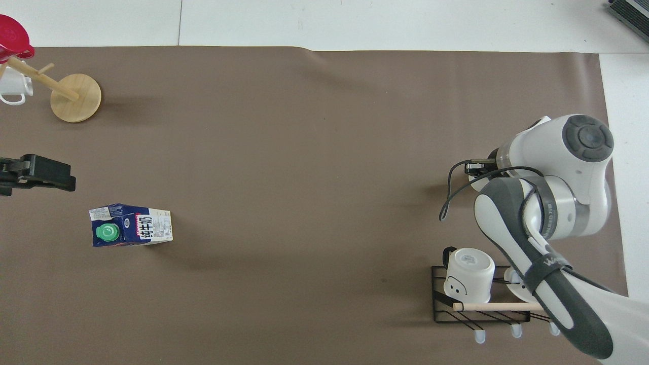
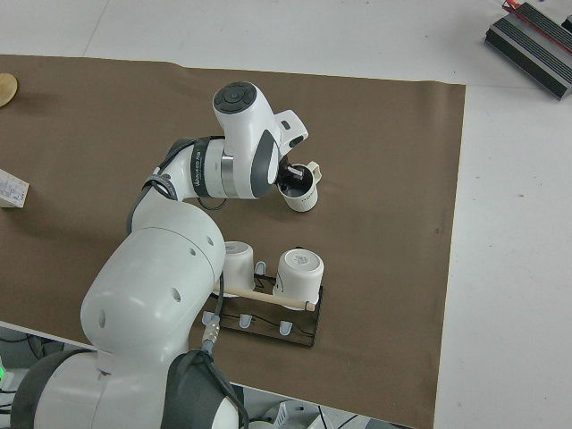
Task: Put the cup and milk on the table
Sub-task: 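Close the right gripper on the white mug, then lift the white mug with the right gripper toward the table center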
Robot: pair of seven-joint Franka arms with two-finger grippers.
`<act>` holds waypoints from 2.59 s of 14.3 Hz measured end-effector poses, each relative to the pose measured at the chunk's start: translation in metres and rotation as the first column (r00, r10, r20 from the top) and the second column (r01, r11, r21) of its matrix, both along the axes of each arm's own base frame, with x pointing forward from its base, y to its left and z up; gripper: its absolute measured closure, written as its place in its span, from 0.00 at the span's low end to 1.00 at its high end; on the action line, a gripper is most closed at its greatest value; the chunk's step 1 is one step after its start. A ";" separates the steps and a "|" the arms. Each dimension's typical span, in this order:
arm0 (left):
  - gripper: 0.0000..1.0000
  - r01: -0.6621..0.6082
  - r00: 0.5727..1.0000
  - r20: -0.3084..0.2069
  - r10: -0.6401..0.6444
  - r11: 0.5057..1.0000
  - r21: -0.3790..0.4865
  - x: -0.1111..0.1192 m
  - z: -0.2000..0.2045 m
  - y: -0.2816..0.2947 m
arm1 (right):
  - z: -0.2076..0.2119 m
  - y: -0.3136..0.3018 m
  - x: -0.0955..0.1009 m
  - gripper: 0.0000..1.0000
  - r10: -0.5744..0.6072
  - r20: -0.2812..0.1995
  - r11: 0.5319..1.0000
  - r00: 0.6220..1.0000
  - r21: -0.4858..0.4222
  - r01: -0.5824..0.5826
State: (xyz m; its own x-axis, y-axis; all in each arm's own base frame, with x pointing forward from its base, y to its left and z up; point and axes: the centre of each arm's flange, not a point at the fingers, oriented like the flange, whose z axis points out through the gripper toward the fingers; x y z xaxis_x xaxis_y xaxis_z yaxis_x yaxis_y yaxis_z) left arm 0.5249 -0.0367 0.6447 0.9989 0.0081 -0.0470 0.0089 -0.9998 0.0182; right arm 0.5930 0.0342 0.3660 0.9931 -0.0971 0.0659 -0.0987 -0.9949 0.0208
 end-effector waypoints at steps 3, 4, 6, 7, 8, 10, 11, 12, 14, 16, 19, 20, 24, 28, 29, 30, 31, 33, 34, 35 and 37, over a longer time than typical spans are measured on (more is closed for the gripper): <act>0.00 -0.001 1.000 0.000 0.001 1.000 0.000 0.000 0.000 0.001 | 0.025 0.012 0.004 0.96 -0.073 0.042 0.997 0.996 0.014 0.072; 0.00 -0.001 1.000 0.000 0.001 1.000 0.000 0.000 0.000 0.001 | 0.032 0.024 0.004 0.96 -0.102 0.044 0.995 0.994 0.020 0.102; 0.00 -0.001 1.000 0.000 0.001 1.000 0.000 0.000 0.000 0.001 | 0.044 0.057 0.003 0.96 -0.163 0.041 0.986 0.986 0.032 0.162; 0.00 -0.002 1.000 0.000 0.002 1.000 0.000 0.000 0.000 0.001 | 0.046 0.076 0.001 0.96 -0.186 0.040 0.982 0.982 0.037 0.185; 0.00 -0.002 1.000 0.000 0.002 1.000 0.000 0.000 0.000 0.001 | 0.048 0.096 -0.003 0.96 -0.208 0.041 0.978 0.977 0.044 0.206; 0.00 -0.002 1.000 0.000 0.002 1.000 0.000 0.000 0.000 0.001 | 0.048 0.129 -0.011 0.96 -0.240 0.038 0.970 0.970 0.053 0.238; 0.00 -0.002 1.000 0.000 0.002 1.000 0.000 0.000 0.000 0.001 | 0.048 0.142 -0.015 0.96 -0.252 0.036 0.967 0.967 0.056 0.250; 0.00 -0.002 1.000 0.000 0.002 1.000 0.000 0.000 0.000 0.001 | 0.048 0.155 -0.019 0.96 -0.262 0.035 0.964 0.964 0.059 0.260; 0.00 -0.002 1.000 0.000 0.002 1.000 0.000 0.000 0.000 0.001 | 0.047 0.184 -0.029 0.96 -0.282 0.031 0.958 0.959 0.066 0.280; 0.00 -0.002 1.000 0.000 0.002 1.000 0.000 0.000 0.000 0.001 | 0.045 0.214 -0.042 0.96 -0.307 0.026 0.950 0.951 0.070 0.304; 0.00 -0.002 1.000 0.000 0.002 1.000 0.000 0.000 0.000 0.001 | 0.038 0.254 -0.059 0.96 -0.310 0.022 0.948 0.950 0.076 0.308; 0.00 -0.002 1.000 0.000 0.002 1.000 0.000 0.000 0.000 0.001 | 0.034 0.265 -0.063 0.96 -0.300 0.023 0.951 0.954 0.079 0.298; 0.00 -0.003 1.000 0.000 0.003 1.000 0.000 0.000 0.000 0.002 | 0.017 0.312 -0.081 0.96 -0.271 0.037 0.959 0.962 0.101 0.266; 0.00 -0.001 1.000 0.000 0.001 1.000 0.000 0.000 0.000 0.001 | 0.003 0.344 -0.082 0.96 -0.260 0.042 0.961 0.965 0.107 0.255; 0.00 0.002 1.000 0.000 -0.002 1.000 0.000 0.000 0.000 0.000 | -0.002 0.347 -0.080 0.96 -0.257 0.045 0.962 0.965 0.109 0.251; 0.00 0.006 1.000 0.000 -0.006 1.000 0.000 0.000 0.000 -0.003 | -0.008 0.350 -0.081 0.96 -0.249 0.047 0.964 0.967 0.107 0.243; 0.00 0.010 1.000 0.000 -0.010 1.000 0.000 0.000 0.000 -0.005 | -0.013 0.353 -0.082 0.96 -0.237 0.046 0.968 0.970 0.101 0.232; 0.00 0.013 1.000 -0.004 -0.013 1.000 0.000 -0.002 -0.001 -0.006 | -0.017 0.357 -0.084 0.96 -0.216 0.044 0.973 0.975 0.093 0.211; 0.00 0.013 1.000 -0.006 -0.013 1.000 0.000 -0.004 -0.003 -0.006 | -0.017 0.357 -0.084 0.96 -0.210 0.048 0.975 0.977 0.090 0.205; 0.00 0.012 1.000 -0.009 -0.012 1.000 0.000 -0.007 -0.005 -0.005 | -0.017 0.357 -0.084 0.96 -0.203 0.053 0.977 0.978 0.083 0.199; 0.00 0.012 1.000 -0.003 -0.012 1.000 -0.002 -0.015 -0.013 -0.004 | -0.018 0.356 -0.084 0.96 -0.197 0.059 0.979 0.979 0.074 0.192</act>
